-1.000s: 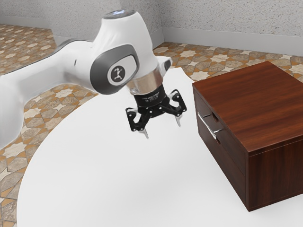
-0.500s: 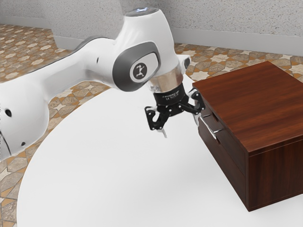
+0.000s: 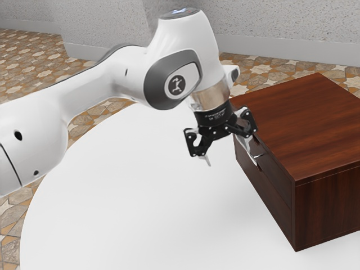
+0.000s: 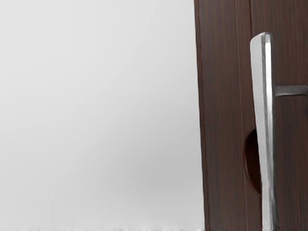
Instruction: Pull the drawer handle with one arm to open the drawer
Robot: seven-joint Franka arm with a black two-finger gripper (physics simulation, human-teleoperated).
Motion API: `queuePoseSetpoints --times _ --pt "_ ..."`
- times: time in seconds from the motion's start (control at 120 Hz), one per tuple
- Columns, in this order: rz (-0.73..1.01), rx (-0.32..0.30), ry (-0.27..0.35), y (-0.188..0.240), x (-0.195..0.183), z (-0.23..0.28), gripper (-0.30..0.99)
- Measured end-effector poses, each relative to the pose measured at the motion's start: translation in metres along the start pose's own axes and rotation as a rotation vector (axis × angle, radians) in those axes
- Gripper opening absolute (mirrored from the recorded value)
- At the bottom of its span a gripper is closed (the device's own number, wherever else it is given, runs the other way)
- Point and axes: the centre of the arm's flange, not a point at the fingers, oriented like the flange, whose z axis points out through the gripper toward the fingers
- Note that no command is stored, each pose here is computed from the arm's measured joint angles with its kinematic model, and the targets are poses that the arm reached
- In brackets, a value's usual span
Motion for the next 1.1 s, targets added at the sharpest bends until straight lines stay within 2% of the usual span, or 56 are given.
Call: queuePoseSetpoints --times 0.192,0.608,1.1 --pt "0.014 -0.022 -0.002 0.008 -0.007 -0.007 0.69" --pt "0.004 -0.015 -0.001 0.011 0.005 0.004 0.68" --pt "-0.002 -0.004 -0.016 0.011 0.009 0.017 0.46"
